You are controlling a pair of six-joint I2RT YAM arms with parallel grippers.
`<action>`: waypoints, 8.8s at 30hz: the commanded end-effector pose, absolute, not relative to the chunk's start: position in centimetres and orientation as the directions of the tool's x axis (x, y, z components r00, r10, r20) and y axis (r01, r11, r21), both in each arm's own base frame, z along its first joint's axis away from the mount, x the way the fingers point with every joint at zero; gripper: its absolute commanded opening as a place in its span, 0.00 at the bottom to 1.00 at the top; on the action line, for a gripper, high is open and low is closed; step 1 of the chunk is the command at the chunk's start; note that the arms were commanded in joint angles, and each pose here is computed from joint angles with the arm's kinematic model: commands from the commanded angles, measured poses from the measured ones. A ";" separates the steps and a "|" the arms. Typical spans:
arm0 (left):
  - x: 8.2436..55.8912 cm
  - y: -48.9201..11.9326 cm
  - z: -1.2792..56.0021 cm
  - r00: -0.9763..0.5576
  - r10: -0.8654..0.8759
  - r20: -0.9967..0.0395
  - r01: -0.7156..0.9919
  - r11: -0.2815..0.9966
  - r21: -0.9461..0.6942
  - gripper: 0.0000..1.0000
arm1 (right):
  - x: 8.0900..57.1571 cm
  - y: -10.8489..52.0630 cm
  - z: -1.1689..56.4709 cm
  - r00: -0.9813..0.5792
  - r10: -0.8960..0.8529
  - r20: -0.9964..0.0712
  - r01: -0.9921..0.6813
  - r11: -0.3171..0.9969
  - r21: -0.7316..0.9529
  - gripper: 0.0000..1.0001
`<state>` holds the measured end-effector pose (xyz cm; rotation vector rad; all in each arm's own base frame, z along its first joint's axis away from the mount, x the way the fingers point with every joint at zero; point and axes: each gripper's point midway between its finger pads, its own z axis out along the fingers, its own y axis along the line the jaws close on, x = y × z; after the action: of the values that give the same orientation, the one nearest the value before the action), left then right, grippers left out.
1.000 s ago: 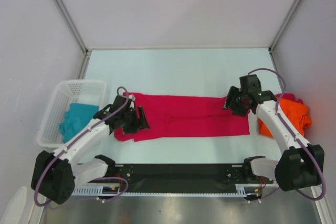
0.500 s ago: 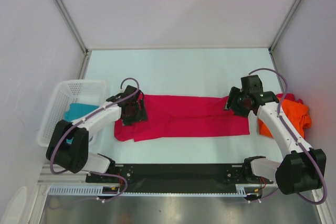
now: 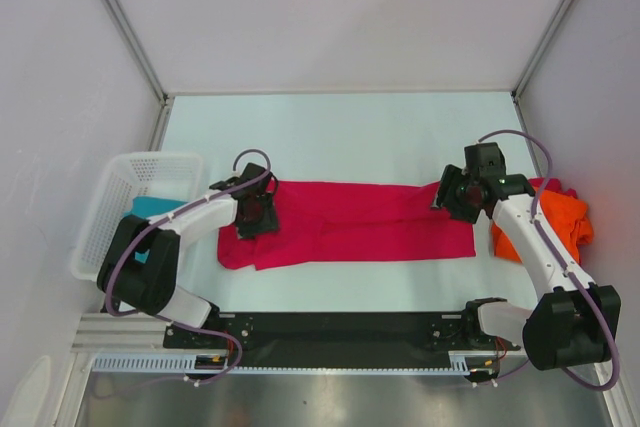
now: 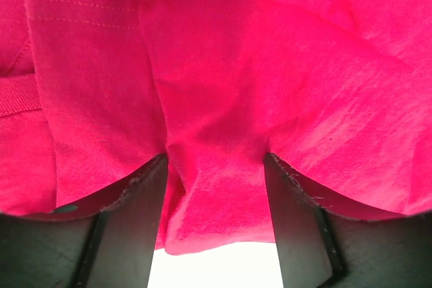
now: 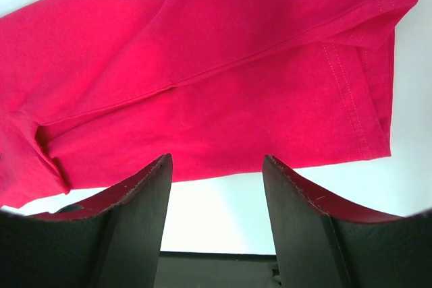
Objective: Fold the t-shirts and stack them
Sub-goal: Fold the other side of the tshirt into a rectangle, then rotate the tshirt 75 degrees
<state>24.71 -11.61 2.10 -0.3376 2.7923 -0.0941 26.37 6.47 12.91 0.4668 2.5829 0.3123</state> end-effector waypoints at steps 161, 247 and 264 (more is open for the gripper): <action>58.9 -2.4 8.9 -0.702 -0.532 -0.473 -0.371 0.841 -0.395 0.43 | 33.6 16.1 13.5 -0.906 0.189 -0.379 0.013 0.907 0.421 0.67; 15.1 -31.8 3.1 -0.864 -0.489 -0.120 -0.203 0.556 -0.806 0.00 | 26.4 13.3 17.5 -0.888 0.194 -0.416 -0.020 0.889 0.457 0.75; 11.0 -18.5 4.0 -0.716 -0.680 -0.155 -0.347 0.540 -0.767 0.03 | 17.4 17.5 6.6 -0.964 0.168 -0.205 0.032 0.841 0.541 0.75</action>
<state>11.32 -21.25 7.89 -0.7495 2.2735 -1.2308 17.03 15.16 6.23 0.1598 2.8333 0.7082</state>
